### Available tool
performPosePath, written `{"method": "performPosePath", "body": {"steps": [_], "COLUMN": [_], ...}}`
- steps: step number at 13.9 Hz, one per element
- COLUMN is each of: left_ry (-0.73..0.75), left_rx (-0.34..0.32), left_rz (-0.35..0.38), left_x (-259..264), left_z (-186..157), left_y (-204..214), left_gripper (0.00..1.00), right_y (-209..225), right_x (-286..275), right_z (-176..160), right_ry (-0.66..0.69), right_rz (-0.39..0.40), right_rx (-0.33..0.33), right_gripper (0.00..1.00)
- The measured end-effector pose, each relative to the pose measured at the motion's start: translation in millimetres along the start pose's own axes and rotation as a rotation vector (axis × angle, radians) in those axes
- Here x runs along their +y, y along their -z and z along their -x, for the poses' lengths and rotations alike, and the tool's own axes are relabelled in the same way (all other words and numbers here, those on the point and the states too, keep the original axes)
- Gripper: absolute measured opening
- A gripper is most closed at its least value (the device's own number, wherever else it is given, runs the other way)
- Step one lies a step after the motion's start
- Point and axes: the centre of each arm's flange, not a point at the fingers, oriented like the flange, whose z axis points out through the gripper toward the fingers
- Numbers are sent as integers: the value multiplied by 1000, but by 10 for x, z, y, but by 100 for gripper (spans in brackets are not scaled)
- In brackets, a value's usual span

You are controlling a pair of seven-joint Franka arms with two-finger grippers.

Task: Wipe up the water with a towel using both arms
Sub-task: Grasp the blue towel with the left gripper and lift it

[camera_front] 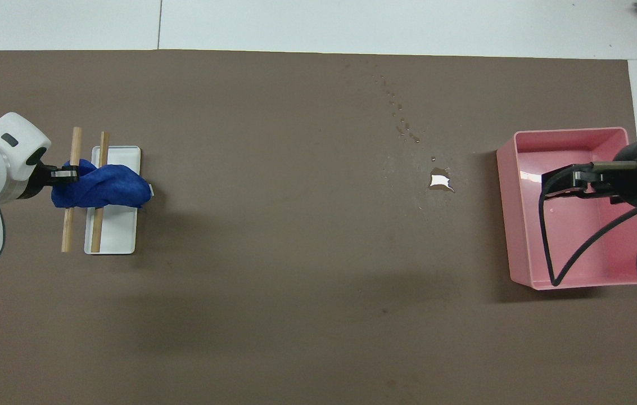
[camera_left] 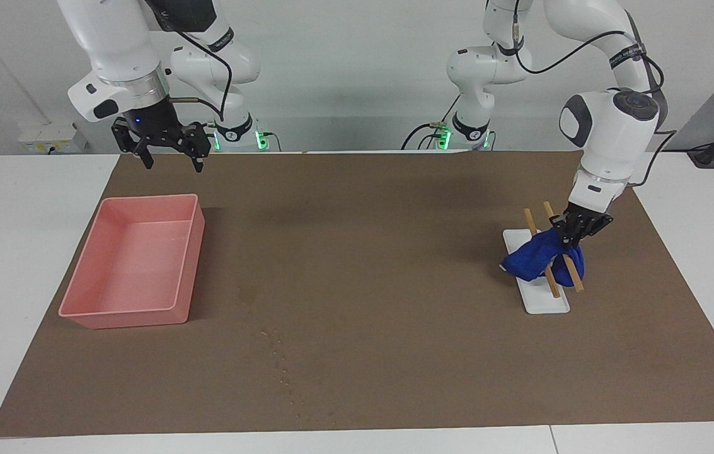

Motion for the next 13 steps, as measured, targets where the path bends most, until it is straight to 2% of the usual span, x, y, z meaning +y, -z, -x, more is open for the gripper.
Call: {"method": "performPosePath", "body": {"steps": [2,4,8,10,13], "left_ry": [0,14,85,176,411], "left_rx": [-8,-56,-150,-185,-283], "left_rz": [0,-3,-5,48,127], "left_x": [3,17,57,94,223], "left_z": [-3,-22,-189,-232,-175], "left_y": [12,96,738,1081,1405], "left_gripper": [13,12,11,11,11], "right_y": [0,0,0,-1,1], "right_x": [0,0,0,-1,-67], "right_z": [0,0,0,1,14], "right_ry": [0,0,0,-1,-53], "right_rz": [0,0,0,0,-2], "right_rx": [0,0,0,-1,-2], "right_gripper": [100,100,100,100,100]}}
